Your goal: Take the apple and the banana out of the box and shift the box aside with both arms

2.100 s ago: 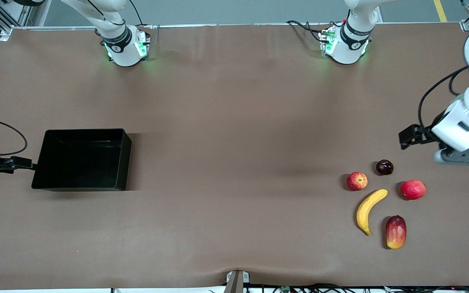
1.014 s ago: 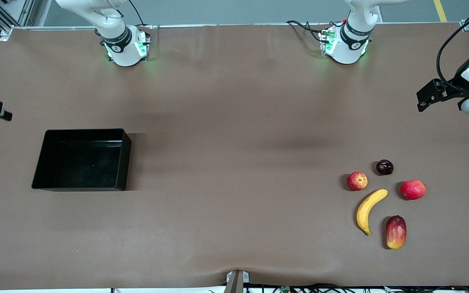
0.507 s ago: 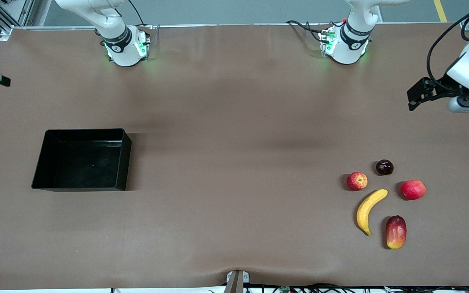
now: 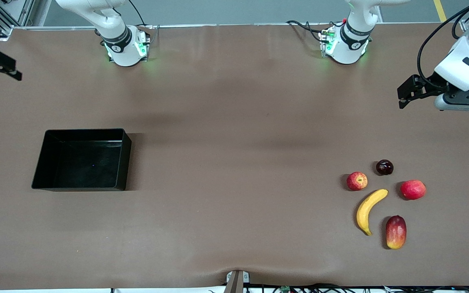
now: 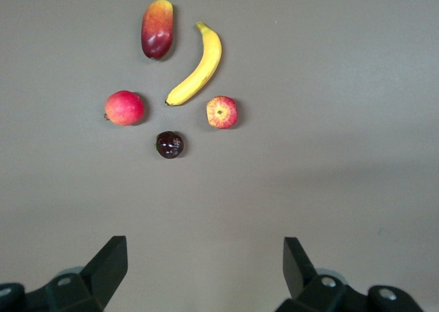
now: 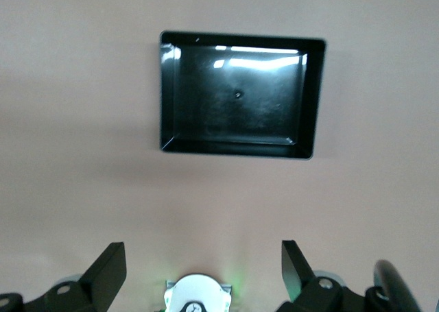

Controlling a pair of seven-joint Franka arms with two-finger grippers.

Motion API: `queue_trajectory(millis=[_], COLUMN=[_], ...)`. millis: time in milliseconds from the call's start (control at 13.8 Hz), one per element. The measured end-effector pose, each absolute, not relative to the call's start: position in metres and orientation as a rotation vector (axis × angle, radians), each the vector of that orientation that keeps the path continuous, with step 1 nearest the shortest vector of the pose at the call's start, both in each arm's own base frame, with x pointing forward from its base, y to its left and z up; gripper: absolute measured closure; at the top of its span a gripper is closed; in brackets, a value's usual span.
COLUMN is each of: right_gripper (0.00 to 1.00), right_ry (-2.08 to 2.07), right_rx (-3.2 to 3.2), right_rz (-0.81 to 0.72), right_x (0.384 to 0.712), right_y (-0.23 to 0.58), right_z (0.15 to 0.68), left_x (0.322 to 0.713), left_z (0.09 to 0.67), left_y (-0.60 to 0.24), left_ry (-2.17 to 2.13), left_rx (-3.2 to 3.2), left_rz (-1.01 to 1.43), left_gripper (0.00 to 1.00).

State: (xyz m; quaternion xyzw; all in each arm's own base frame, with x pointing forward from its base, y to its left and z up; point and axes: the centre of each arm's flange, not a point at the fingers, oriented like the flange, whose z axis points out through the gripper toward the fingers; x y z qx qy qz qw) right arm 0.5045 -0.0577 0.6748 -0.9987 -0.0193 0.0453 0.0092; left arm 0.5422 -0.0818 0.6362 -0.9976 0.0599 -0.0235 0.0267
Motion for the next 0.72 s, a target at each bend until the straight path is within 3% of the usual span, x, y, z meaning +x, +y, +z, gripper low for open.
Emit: queue_trajectory(millis=[362,724], right_gripper=[0.00,0.00], right_ry=[0.018,-0.062], right_rx=[-3.130,-3.129], right_rz=[0.045,0.085], right_x=[0.502,0.504], right_y=[-0.087,-0.060], right_z=[0.692,0.690], left_x=[0.542,0.544], left_z=[0.637,0.640], left_y=[-0.081,-0.071], left_ry=[0.186,0.158], left_rx=[-3.098,-3.100], left_rz=[-0.073,-0.083], left_gripper=[0.00,0.00])
